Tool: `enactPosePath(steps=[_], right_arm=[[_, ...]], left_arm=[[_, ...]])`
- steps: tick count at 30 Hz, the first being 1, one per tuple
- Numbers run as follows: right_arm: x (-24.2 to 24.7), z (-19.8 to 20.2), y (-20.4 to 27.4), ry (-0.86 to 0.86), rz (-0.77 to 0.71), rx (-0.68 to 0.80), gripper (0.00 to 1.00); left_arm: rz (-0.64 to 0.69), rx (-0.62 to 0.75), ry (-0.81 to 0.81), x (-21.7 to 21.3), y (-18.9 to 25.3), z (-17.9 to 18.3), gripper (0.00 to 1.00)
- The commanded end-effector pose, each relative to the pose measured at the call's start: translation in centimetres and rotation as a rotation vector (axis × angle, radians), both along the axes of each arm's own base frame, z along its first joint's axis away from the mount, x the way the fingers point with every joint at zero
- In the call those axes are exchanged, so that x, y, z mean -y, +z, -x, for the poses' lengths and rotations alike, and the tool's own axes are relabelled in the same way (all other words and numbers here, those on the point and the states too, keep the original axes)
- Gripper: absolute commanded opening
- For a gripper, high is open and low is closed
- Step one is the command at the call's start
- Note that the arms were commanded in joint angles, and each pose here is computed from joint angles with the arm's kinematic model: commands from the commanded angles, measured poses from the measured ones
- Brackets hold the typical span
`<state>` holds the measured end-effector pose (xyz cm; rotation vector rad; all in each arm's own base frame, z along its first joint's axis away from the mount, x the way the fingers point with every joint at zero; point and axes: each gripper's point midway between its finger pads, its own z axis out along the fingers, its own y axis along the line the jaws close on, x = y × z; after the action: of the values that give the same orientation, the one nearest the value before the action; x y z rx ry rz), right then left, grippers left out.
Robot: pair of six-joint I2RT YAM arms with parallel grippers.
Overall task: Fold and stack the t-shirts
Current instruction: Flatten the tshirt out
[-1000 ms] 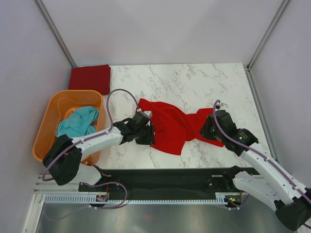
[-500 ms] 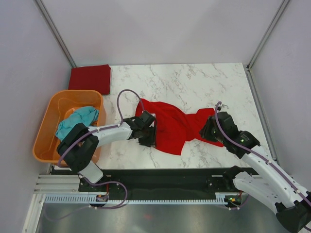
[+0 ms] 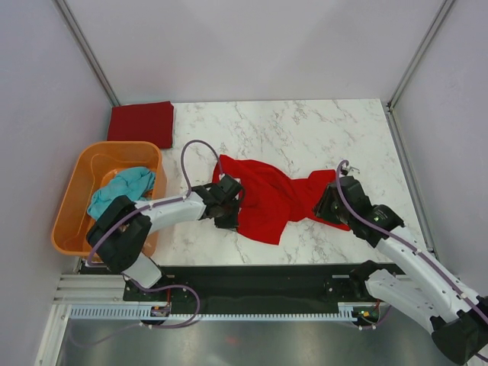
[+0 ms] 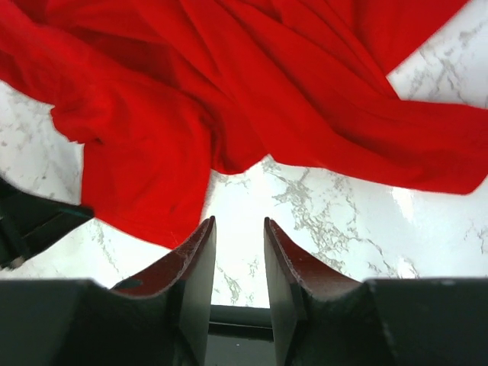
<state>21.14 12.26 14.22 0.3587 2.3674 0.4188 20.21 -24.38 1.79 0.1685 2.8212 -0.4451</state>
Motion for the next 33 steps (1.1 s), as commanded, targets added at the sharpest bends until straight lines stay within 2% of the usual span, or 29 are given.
enactPosePath(steps=[1,6,9,15,26,30,33], right_arm=[[0.9,-0.1,-2.0,-0.100,0.004,-0.089,0.40],[4.6,-0.4,-5.1,-0.281,0.050,-0.278,0.40],[7.6,-0.5,-6.3,-0.432,0.040,-0.368,0.39],[14.7,-0.4,-7.0,-0.653,0.126,-0.357,0.41],[13.3,-2.8,-10.6,-0.615,0.043,-0.363,0.45],[14.4,-2.9,-11.1,-0.649,0.099,-0.362,0.45],[15.2,-3.0,-11.5,-0.670,0.136,-0.349,0.41]], left_arm=[[0.020,0.077,0.027,-0.5,3.7,-0.7,0.02],[0.144,0.241,0.030,-0.5,11.3,-1.4,0.02],[0.173,0.272,0.017,-0.7,13.1,-1.3,0.02],[0.174,0.349,0.045,-2.9,16.1,-1.1,0.02],[0.182,0.569,0.119,-5.7,24.5,-3.4,0.02],[0.165,0.634,0.152,-7.1,27.0,-3.7,0.02],[0.165,0.644,0.156,-7.6,27.6,-3.4,0.02]])
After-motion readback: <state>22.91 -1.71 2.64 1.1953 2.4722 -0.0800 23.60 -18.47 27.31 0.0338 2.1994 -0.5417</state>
